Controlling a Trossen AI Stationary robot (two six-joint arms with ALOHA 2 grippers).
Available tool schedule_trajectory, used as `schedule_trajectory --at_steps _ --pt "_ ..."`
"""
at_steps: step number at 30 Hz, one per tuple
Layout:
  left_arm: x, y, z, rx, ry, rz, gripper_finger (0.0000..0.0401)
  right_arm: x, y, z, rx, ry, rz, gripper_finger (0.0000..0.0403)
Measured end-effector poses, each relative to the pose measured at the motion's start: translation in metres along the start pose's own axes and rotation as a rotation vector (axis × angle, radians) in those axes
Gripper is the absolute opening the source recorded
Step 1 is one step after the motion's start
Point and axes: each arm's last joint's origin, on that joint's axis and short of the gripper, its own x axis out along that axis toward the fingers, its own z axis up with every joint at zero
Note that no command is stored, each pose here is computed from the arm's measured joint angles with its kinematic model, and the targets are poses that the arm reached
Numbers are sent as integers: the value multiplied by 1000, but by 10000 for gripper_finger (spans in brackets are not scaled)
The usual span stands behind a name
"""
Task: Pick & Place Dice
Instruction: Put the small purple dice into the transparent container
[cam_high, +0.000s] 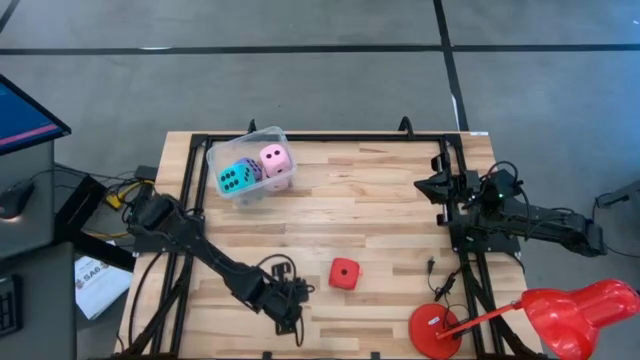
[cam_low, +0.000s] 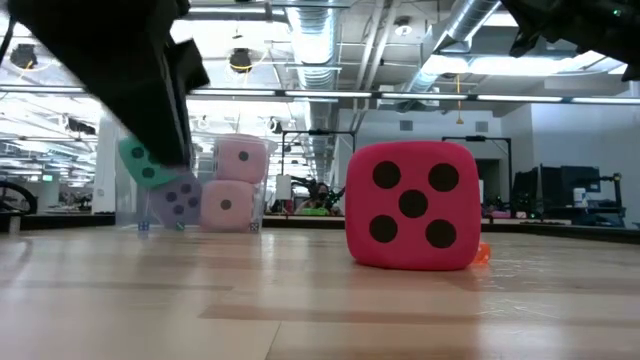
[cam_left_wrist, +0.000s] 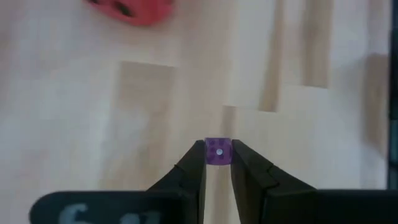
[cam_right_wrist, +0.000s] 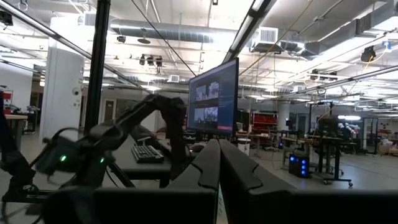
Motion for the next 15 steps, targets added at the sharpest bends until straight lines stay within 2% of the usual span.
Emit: schedule_trajectory --at_steps 7,15 --pt "-41 35 15 -35 -41 137 43 0 0 0 -1 -2 0 0" --pt "-82 81 42 -54 -153 176 43 0 0 0 -1 -3 0 0"
